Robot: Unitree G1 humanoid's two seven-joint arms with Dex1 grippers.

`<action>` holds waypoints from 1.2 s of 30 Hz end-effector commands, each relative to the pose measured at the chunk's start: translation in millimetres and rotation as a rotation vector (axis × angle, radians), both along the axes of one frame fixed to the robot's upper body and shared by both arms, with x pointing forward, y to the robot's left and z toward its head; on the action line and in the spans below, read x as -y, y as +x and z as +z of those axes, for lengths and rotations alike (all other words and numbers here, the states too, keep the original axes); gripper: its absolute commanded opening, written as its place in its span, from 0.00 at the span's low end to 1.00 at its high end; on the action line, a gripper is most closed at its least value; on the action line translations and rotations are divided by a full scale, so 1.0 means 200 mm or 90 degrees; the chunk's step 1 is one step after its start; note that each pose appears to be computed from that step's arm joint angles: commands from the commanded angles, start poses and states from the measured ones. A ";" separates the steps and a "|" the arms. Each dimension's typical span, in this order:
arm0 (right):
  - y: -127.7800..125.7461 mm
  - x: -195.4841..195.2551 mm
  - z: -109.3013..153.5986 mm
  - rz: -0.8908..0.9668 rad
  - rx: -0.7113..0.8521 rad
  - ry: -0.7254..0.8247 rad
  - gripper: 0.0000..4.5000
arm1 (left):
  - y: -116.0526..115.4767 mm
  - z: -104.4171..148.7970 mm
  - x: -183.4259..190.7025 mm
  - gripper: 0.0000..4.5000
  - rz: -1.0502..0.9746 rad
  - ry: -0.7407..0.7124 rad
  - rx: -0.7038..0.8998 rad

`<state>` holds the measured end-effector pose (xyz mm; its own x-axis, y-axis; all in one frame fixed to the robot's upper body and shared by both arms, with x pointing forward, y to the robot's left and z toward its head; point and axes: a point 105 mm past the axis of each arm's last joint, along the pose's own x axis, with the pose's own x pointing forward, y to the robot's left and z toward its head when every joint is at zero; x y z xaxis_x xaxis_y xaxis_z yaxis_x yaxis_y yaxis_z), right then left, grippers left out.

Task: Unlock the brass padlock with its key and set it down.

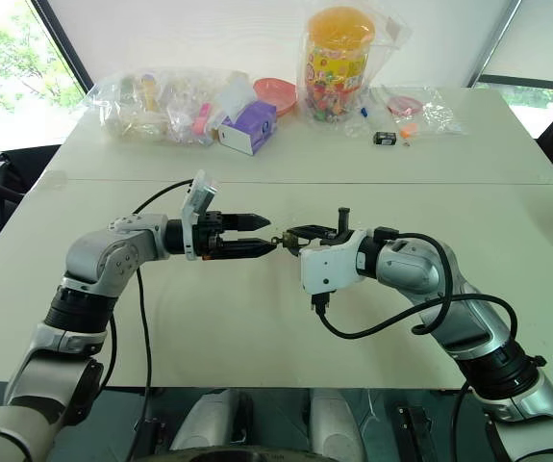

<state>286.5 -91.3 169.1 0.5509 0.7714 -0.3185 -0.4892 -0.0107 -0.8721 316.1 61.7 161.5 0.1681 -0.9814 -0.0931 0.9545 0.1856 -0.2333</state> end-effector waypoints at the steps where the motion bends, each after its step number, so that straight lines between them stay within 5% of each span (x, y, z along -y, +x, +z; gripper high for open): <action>1: -0.02 -0.01 0.09 0.010 0.045 0.009 0.15 | 0.00 0.04 0.02 0.90 -0.008 -0.005 0.025; 8: -0.02 -0.01 0.10 0.012 0.045 0.010 0.15 | 0.00 0.02 0.03 0.85 -0.015 -0.009 0.022; 11: -0.03 -0.01 0.10 0.013 0.045 0.010 0.15 | -0.01 0.01 0.04 0.61 -0.017 -0.010 0.022; 16: -0.03 -0.01 0.11 0.013 0.045 0.008 0.15 | -0.01 0.00 0.05 0.04 -0.021 -0.011 0.020; 22: -0.03 -0.01 0.13 0.011 0.047 0.010 0.15 | -0.04 -0.03 0.06 0.02 -0.042 0.001 0.020; 28: -0.04 -0.04 0.16 0.000 -0.046 0.094 0.15 | -0.04 -0.02 0.07 0.02 -0.031 0.025 0.127; 36: -0.11 -0.06 0.10 0.004 -0.231 0.126 0.15 | -0.06 0.08 0.13 0.02 -0.028 0.020 0.450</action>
